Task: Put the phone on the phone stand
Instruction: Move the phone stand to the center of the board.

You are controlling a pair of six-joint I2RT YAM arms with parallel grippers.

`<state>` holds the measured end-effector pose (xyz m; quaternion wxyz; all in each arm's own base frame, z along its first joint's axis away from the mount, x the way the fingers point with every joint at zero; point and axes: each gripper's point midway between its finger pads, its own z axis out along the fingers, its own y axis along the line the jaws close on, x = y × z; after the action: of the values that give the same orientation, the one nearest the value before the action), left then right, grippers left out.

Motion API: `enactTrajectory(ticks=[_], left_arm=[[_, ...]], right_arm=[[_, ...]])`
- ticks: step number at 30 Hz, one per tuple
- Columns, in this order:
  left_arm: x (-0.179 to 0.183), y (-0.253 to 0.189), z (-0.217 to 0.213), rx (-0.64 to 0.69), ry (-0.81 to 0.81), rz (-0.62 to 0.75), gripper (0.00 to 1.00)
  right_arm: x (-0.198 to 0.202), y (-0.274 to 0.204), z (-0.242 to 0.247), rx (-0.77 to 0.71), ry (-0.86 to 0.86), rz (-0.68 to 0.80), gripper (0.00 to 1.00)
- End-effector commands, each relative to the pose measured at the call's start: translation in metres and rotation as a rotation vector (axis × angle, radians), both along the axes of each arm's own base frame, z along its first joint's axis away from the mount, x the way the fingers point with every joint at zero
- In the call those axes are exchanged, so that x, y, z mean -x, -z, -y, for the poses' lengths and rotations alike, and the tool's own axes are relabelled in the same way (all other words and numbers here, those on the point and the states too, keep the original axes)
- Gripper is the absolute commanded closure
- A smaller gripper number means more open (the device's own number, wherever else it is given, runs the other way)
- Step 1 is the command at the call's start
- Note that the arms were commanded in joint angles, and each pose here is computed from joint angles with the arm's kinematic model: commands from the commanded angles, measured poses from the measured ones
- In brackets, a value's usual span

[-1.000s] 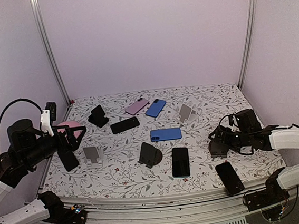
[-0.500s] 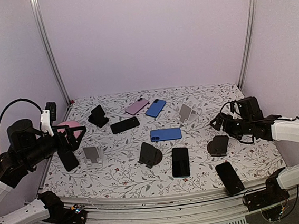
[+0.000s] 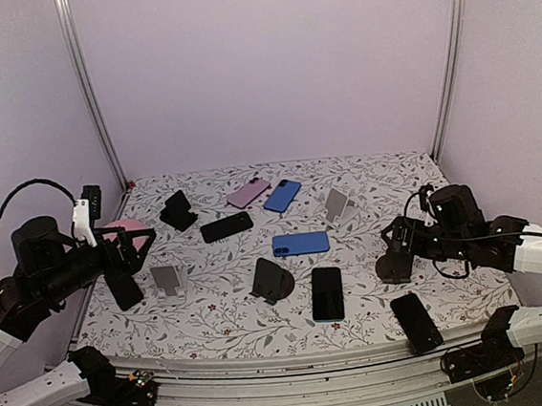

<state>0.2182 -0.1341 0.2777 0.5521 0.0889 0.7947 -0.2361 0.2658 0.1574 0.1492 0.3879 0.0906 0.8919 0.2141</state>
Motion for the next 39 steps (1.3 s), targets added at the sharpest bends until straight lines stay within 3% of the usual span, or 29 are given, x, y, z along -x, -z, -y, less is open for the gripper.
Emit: enactTrajectory(ticks=[1,10,21,39], left_arm=[[0.000,0.001,0.004,-0.003,0.019,0.003,0.03],[-0.001,0.004,0.006,-0.012,0.027,-0.006,0.03],[-0.003,0.005,0.004,-0.016,0.012,-0.010,0.03],[-0.003,0.005,0.003,-0.014,0.004,-0.010,0.03]], right_arm=[[0.014,0.023,0.019,0.107,0.098,-0.053,0.01],[0.022,0.048,0.018,0.250,0.136,-0.105,0.01],[0.001,0.062,0.006,0.366,0.128,-0.099,0.01],[-0.013,0.070,0.007,0.430,0.179,-0.109,0.03]])
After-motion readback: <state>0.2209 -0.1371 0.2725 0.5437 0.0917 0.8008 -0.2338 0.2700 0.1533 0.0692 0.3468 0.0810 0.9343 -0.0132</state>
